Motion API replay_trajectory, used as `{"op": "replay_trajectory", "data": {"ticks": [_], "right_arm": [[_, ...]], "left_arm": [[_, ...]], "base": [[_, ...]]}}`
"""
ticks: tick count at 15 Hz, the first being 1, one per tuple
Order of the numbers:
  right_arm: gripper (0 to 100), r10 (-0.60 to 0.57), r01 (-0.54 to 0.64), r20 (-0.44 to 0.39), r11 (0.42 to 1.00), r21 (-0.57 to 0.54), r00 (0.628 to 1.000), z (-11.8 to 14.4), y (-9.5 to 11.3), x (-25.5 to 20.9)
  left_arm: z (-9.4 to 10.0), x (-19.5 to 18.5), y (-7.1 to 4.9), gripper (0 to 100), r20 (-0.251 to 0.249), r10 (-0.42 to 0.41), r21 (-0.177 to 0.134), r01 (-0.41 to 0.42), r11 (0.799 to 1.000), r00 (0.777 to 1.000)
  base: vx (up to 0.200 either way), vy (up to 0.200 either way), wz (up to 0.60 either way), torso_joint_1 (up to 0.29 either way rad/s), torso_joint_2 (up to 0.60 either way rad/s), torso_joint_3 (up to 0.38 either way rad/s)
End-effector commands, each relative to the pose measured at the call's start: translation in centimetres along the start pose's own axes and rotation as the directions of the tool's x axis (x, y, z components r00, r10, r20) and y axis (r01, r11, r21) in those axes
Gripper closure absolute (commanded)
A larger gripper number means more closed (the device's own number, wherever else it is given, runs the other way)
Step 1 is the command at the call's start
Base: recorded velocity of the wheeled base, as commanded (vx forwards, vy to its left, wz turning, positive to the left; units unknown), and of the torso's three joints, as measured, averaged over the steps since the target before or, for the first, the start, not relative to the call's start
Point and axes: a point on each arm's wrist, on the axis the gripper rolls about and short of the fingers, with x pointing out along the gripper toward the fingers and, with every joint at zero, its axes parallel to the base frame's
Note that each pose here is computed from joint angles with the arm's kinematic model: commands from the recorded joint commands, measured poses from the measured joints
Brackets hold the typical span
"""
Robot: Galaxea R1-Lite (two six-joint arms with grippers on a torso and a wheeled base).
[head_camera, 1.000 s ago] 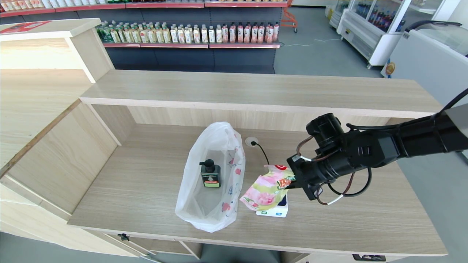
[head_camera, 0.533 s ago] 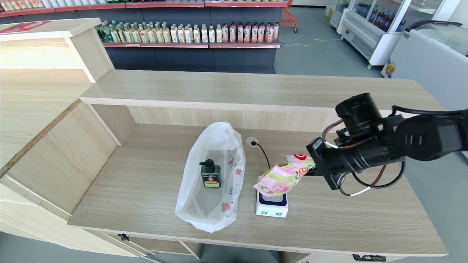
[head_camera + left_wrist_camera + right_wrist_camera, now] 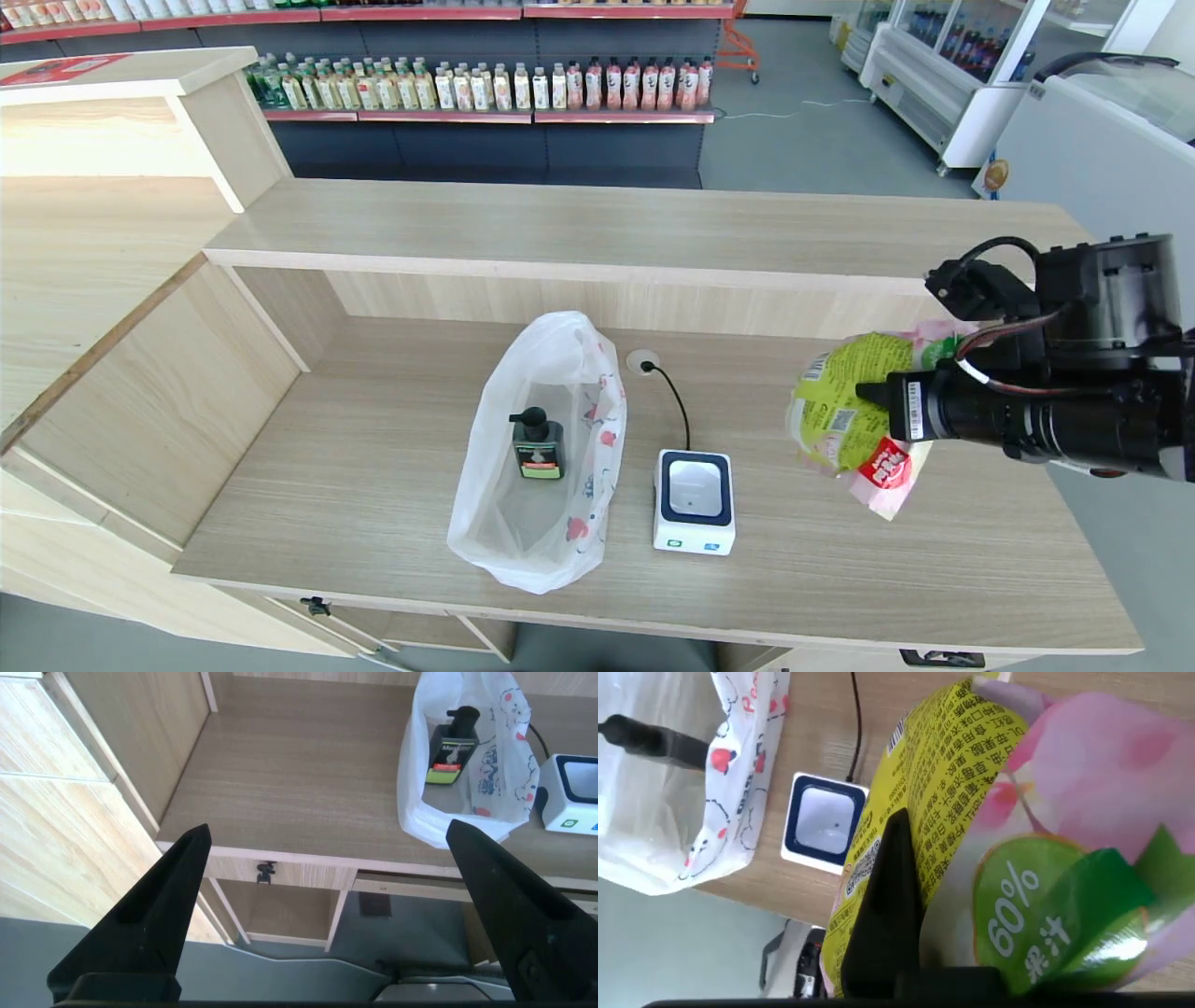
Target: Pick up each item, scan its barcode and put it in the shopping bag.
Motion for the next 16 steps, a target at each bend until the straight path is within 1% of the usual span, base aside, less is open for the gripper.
{"op": "replay_trajectory", "data": {"ticks": [1, 2, 4, 6, 9, 14, 16], "right_arm": [[100, 0.149, -0.146, 0.027, 0.985, -0.088, 0.988, -3.2, 0.0, -0.7], [100, 0.183, -0.177, 0.045, 0.978, -0.11, 0.982, -3.7, 0.0, -0.6], [100, 0.25, -0.241, 0.072, 0.963, -0.119, 0.966, -3.5, 0.3, -0.8], [100, 0.338, -0.325, 0.086, 0.936, -0.132, 0.937, -3.2, 0.4, -1.2], [100, 0.392, -0.378, 0.088, 0.915, -0.143, 0.916, -3.1, 0.5, -1.5], [100, 0.425, -0.409, 0.097, 0.9, -0.151, 0.9, -2.9, 0.6, -1.9], [100, 0.467, -0.449, 0.105, 0.88, -0.158, 0.878, -2.7, 0.6, -2.2]], "left_arm": [[0.0, 0.0, 0.0, 0, 0.0, 0.001, 0.0, -0.001, 1.0, 1.0], [0.0, 0.0, 0.0, 0, 0.0, 0.001, 0.0, -0.001, 1.0, 1.0], [0.0, 0.0, 0.0, 0, 0.0, 0.001, 0.002, -0.001, 1.0, 1.0], [0.0, 0.0, 0.0, 0, 0.0, 0.001, 0.0, -0.001, 1.0, 1.0], [0.0, 0.0, 0.0, 0, 0.0, 0.001, 0.0, -0.001, 1.0, 1.0], [0.0, 0.0, 0.0, 0, 0.0, 0.001, 0.0, -0.001, 1.0, 1.0], [0.0, 0.0, 0.0, 0, 0.0, 0.001, 0.0, -0.001, 1.0, 1.0]], "base": [[0.0, 0.0, 0.0, 0.0, 0.0, 0.0], [0.0, 0.0, 0.0, 0.0, 0.0, 0.0], [0.0, 0.0, 0.0, 0.0, 0.0, 0.0], [0.0, 0.0, 0.0, 0.0, 0.0, 0.0], [0.0, 0.0, 0.0, 0.0, 0.0, 0.0], [0.0, 0.0, 0.0, 0.0, 0.0, 0.0], [0.0, 0.0, 0.0, 0.0, 0.0, 0.0]]}}
